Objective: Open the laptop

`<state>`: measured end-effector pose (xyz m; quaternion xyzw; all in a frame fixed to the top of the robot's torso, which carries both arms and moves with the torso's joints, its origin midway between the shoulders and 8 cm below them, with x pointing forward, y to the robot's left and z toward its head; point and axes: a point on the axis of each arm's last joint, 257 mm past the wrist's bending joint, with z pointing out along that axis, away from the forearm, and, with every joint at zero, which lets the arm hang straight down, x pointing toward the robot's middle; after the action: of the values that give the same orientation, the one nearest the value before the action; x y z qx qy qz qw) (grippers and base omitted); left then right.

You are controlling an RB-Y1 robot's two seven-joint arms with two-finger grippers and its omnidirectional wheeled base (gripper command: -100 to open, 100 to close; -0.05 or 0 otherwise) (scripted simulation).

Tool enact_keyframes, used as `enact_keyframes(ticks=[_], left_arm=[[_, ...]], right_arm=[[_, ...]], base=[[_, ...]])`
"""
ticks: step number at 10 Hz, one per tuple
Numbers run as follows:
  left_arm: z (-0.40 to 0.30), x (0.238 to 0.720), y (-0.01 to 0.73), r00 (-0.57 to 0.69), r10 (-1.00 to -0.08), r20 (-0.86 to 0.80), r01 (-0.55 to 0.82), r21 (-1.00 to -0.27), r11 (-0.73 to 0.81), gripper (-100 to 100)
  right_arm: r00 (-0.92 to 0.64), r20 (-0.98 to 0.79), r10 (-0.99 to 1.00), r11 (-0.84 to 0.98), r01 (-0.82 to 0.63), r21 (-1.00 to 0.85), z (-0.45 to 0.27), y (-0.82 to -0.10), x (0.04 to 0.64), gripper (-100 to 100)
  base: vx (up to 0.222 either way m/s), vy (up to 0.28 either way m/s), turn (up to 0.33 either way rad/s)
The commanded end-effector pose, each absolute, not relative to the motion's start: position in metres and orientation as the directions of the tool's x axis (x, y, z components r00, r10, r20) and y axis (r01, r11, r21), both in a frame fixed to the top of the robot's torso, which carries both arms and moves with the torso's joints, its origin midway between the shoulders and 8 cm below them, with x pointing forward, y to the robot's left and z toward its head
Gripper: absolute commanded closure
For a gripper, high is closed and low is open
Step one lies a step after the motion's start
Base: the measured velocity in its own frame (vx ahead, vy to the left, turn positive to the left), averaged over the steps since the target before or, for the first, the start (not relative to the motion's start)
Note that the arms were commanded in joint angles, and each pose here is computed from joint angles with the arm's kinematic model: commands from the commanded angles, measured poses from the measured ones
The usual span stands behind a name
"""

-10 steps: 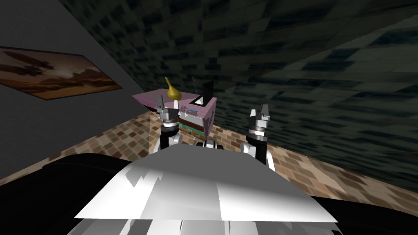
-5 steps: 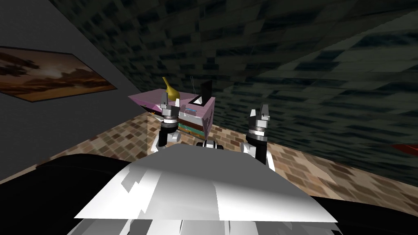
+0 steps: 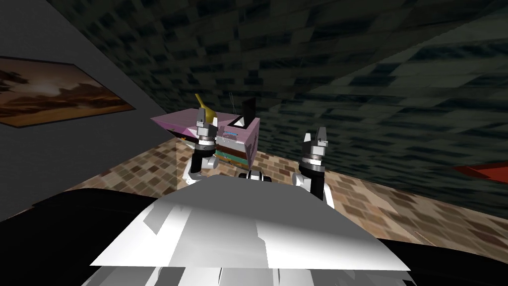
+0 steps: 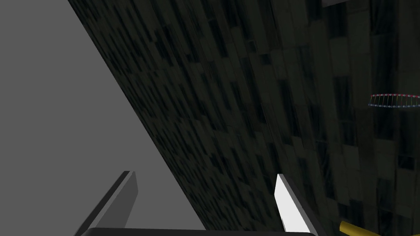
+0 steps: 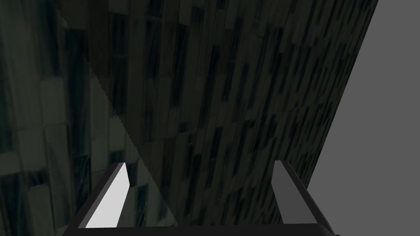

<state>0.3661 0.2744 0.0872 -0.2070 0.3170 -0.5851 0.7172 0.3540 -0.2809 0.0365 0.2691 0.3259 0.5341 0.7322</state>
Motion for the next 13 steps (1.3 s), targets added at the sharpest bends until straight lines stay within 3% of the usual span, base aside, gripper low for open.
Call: enact_keyframes(ticks=[1, 13], left_arm=[[0.095, 0.38, 0.28, 0.144, -0.962, -0.23, 0.688, -0.676, 0.265, -100], [0.104, 0.433, 0.3, 0.202, -0.933, -0.298, 0.563, -0.744, 0.36, -100]], right_arm=[[0.217, -0.19, 0.958, 0.285, -0.607, 0.742, 0.036, -0.281, 0.354, 0], [0.217, -0.19, 0.958, 0.285, -0.607, 0.742, 0.036, -0.281, 0.354, 0]], base=[[-0.042, 0.003, -0.123], [-0.024, 0.0, -0.064]])
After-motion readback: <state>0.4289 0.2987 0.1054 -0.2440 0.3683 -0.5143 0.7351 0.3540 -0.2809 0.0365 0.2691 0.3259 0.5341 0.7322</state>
